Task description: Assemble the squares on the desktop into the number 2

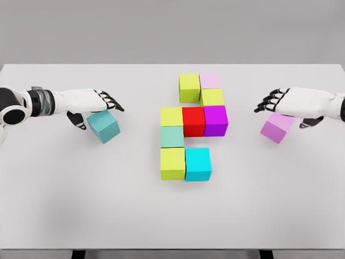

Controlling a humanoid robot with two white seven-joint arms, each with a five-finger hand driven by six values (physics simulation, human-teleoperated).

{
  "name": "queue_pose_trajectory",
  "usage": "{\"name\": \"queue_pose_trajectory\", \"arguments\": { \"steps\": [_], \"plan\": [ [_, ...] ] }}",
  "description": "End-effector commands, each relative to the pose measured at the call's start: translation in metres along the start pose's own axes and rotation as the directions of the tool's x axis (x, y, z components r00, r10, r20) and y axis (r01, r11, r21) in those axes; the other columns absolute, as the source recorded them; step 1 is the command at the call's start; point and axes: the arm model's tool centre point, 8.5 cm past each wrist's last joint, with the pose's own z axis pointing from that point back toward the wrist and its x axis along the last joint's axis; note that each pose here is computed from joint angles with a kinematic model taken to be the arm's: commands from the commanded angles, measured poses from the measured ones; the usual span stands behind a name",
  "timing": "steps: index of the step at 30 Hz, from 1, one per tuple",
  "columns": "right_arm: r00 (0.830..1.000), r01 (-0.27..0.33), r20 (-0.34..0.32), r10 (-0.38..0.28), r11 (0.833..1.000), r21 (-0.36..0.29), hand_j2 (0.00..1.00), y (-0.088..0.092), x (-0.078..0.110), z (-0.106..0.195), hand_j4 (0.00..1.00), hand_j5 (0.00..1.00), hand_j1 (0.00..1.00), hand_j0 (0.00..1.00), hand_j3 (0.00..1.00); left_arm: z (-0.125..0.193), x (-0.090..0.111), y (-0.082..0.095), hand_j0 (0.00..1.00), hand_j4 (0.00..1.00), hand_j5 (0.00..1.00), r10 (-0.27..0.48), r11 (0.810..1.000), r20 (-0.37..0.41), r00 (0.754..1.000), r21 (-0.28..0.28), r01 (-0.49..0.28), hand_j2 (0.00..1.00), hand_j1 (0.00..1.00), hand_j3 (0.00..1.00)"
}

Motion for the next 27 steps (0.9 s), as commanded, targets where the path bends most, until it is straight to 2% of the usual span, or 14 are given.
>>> {"name": "queue_pose_trajectory", "arguments": {
  "steps": [1,5,7,12,14,19,27],
  "plan": [
    [1.0,0.014,-0.008,-0.014,1.0,0.014,1.0,0.007,-0.002,-0.009,1.0,1.0,1.0,1.0,1.0,0.001,0.002,0.003,0.99,0.99,0.99,-0.005,1.0,0.005,1.0,0.01,0.005,0.99,0.99,0.99],
    [1.0,0.016,-0.009,-0.016,0.999,0.037,1.0,0.009,-0.004,-0.022,1.0,1.0,1.0,1.0,1.0,0.001,0.005,0.006,0.99,0.99,0.99,-0.016,1.0,0.011,1.0,0.014,0.016,0.99,0.99,0.99],
    [0.999,0.031,-0.023,-0.03,0.998,0.049,1.0,0.015,-0.009,-0.022,1.0,1.0,1.0,1.0,1.0,0.001,0.006,0.005,0.99,0.99,0.99,-0.014,1.0,0.014,1.0,0.013,0.014,0.99,0.99,0.99],
    [0.999,0.023,-0.043,-0.02,0.997,0.078,1.0,0.022,-0.013,-0.023,1.0,1.0,1.0,1.0,1.0,0.001,0.012,0.008,0.98,0.98,0.98,-0.033,0.999,0.027,0.999,0.02,0.032,0.98,0.98,0.98],
    [0.999,0.027,-0.044,-0.024,0.997,0.079,1.0,0.022,-0.014,-0.024,1.0,1.0,1.0,1.0,1.0,0.0,0.014,0.007,0.95,0.95,0.95,-0.039,0.999,0.035,0.999,0.013,0.038,0.95,0.95,0.95],
    [0.999,0.017,-0.038,-0.014,0.995,0.095,1.0,0.025,-0.011,-0.028,1.0,1.0,1.0,1.0,1.0,-0.001,0.015,0.004,0.8,0.8,0.8,-0.039,0.999,0.036,0.999,0.006,0.039,0.8,0.8,0.8],
    [1.0,0.011,-0.025,-0.008,0.994,0.11,1.0,0.028,-0.008,-0.031,1.0,1.0,1.0,1.0,1.0,-0.004,0.018,0.0,0.74,0.74,0.74,-0.042,0.999,0.047,0.998,-0.01,0.043,0.74,0.74,0.74]
  ]
}}
